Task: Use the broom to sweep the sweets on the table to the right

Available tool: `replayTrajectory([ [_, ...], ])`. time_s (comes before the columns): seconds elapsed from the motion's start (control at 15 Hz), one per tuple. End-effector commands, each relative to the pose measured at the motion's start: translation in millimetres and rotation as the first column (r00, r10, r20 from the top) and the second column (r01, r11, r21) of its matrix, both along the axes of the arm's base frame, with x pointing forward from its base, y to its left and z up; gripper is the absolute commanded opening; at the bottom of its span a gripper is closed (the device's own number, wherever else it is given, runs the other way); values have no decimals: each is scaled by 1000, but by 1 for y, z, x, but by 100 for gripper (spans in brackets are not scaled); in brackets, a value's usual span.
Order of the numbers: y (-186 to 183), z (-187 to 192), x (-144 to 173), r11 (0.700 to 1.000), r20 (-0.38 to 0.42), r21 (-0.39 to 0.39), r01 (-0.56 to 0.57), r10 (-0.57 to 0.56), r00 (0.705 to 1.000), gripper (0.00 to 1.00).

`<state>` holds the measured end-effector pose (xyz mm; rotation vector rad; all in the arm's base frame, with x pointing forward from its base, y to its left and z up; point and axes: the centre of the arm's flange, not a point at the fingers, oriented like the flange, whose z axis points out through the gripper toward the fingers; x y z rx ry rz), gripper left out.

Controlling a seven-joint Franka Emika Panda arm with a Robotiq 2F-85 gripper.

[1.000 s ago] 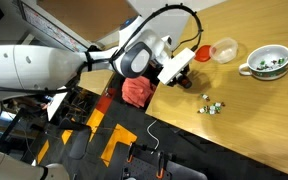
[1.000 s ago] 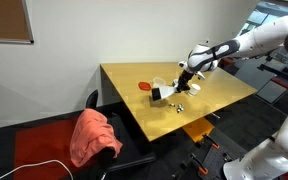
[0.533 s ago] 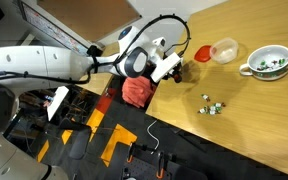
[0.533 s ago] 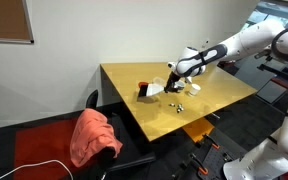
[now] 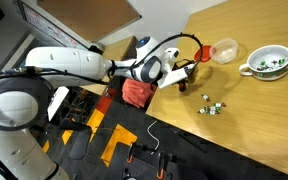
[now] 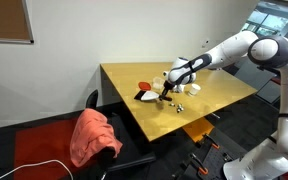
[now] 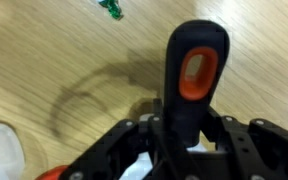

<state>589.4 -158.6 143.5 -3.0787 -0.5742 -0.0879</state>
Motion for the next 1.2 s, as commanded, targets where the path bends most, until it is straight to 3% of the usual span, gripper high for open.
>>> replayTrajectory([
  [0.0, 5, -27, 12, 994, -10, 33, 99, -99, 995, 12],
  [0.13, 11, -45, 10, 991, -43, 30, 127, -126, 991, 12],
  [0.2, 13, -53, 8, 990, -56, 24, 136, -134, 989, 47],
  [0.27, 14, -57, 7, 990, -68, 19, 141, -140, 988, 63],
  [0.4, 18, -51, 1, 990, -56, 4, 143, -143, 988, 77],
  [0.6, 22, 15, -22, 998, 40, -9, 69, -68, 997, 99],
  [0.93, 26, 95, -53, 997, 25, -36, 67, -66, 997, 100],
  [1.13, 29, 121, -68, 993, -1, -40, 112, -112, 994, 100],
])
